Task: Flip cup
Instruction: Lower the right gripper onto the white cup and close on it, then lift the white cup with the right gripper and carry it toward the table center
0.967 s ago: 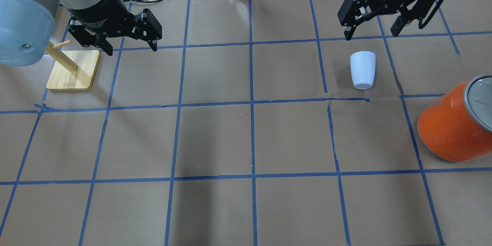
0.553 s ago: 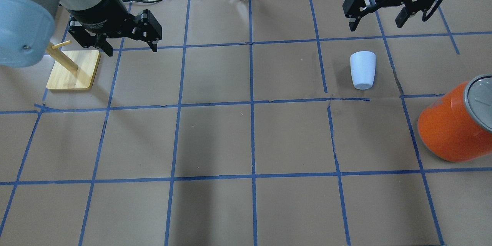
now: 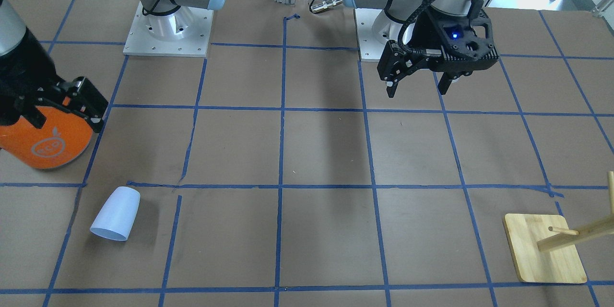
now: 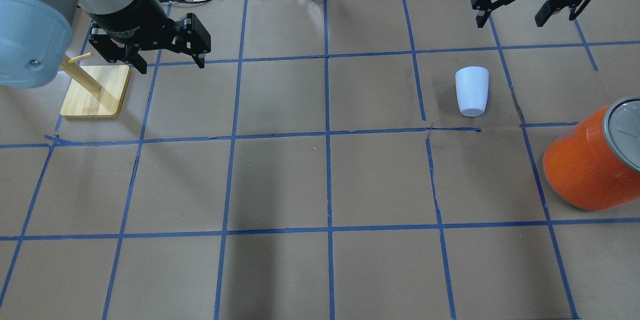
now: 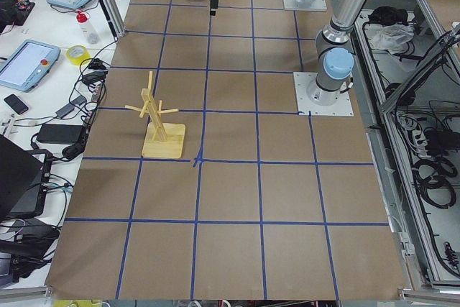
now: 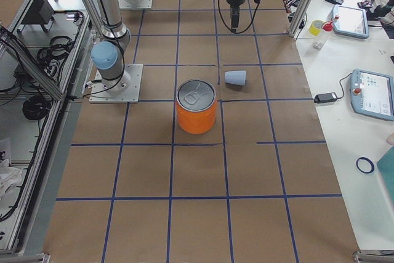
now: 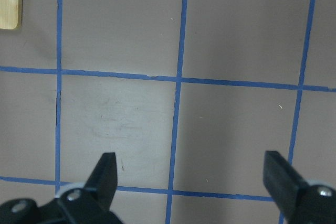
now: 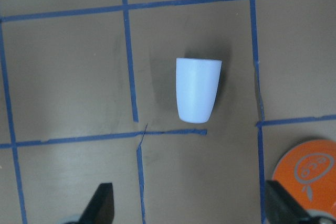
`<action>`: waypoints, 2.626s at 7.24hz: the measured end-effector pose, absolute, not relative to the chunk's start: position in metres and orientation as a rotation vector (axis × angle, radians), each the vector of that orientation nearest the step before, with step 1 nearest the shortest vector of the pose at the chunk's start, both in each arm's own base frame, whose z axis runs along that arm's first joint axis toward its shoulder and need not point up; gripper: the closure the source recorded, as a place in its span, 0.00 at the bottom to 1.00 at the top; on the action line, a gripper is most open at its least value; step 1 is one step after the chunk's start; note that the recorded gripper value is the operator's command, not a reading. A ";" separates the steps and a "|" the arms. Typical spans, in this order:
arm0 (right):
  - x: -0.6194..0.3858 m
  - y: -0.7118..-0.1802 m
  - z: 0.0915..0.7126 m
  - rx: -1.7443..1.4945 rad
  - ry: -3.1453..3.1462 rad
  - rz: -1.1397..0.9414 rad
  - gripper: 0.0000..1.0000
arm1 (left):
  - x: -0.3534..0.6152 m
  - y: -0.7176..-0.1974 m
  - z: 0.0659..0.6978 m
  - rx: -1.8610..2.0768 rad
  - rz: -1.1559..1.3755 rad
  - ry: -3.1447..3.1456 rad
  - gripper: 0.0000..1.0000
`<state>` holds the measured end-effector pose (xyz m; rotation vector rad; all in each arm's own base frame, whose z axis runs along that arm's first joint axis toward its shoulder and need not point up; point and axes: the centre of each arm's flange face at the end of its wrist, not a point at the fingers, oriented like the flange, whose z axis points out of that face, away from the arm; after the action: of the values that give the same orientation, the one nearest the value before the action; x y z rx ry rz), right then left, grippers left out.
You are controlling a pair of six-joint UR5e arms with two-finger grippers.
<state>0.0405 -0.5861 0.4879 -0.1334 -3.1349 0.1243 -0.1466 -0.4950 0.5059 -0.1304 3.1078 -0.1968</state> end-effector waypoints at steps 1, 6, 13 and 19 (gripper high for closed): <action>0.029 -0.612 0.458 -0.155 -3.119 0.130 0.00 | -0.147 -0.495 0.506 -0.131 -0.197 3.108 0.00; 0.005 -0.681 0.308 -0.317 -3.065 -0.014 0.00 | -0.147 -0.495 0.505 -0.129 -0.195 3.108 0.00; 0.007 -0.670 0.220 -0.335 -3.071 -0.024 0.00 | -0.146 -0.495 0.505 -0.124 -0.195 3.108 0.00; 0.010 -0.655 0.188 -0.204 -3.076 0.031 0.50 | -0.147 -0.495 0.505 -0.119 -0.193 3.107 0.00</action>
<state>0.0098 -0.6548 0.1880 -0.2037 -3.0764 0.0308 -0.1466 -0.4948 0.5048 -0.1194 3.1074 -0.1930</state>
